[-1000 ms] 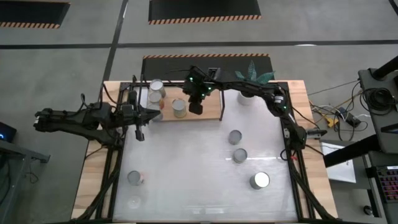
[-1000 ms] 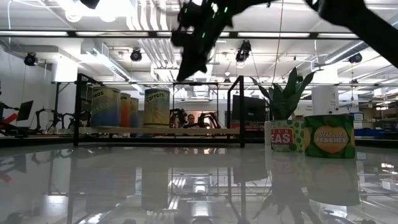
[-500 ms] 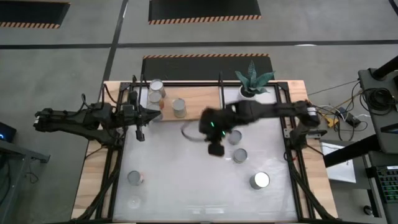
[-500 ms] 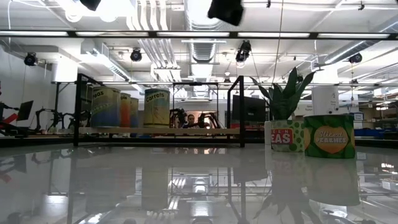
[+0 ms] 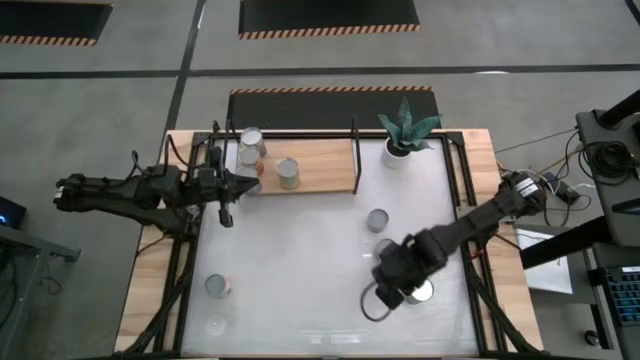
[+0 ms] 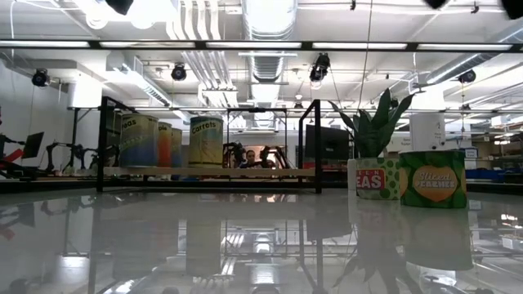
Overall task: Pick and place cans onto a shelf
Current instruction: Put the canned cherries on the shelf
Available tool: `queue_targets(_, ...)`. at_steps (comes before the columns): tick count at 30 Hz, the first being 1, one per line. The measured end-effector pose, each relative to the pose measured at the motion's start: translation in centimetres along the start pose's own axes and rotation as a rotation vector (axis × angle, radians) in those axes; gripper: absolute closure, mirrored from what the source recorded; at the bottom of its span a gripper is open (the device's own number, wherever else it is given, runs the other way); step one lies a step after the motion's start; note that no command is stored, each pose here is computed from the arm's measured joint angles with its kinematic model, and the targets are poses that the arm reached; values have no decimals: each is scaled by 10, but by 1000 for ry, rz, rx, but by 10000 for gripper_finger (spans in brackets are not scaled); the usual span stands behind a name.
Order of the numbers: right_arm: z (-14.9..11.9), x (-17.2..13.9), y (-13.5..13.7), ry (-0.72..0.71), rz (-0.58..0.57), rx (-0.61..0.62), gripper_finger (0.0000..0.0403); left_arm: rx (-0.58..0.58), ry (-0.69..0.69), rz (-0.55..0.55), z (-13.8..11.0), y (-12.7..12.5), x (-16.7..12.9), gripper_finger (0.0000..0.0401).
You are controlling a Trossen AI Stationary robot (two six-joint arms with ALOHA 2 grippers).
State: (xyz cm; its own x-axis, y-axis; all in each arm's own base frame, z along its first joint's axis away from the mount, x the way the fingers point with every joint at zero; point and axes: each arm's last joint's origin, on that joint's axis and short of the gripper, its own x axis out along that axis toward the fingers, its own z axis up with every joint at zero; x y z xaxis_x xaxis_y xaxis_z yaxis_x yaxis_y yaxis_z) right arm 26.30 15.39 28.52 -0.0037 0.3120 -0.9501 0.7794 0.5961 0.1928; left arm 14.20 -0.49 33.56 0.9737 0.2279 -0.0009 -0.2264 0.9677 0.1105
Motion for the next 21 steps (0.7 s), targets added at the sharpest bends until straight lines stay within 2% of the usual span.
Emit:
queue_targets(4, -14, 10, 2, -54, -38, 42, 392, -4, -12, 1, 1, 0, 1, 401)
queue_targets(7, -16, 15, 3, -55, -55, 64, 376, -5, -16, 2, 2, 0, 0, 401)
queue_targets(17, -12, 30, -2, -53, -115, 92, 246, -3, -15, 1, 2, 0, 1, 401)
queue_targets(21, -12, 32, -3, -52, -122, 89, 218, -5, -17, 2, 2, 0, 1, 401)
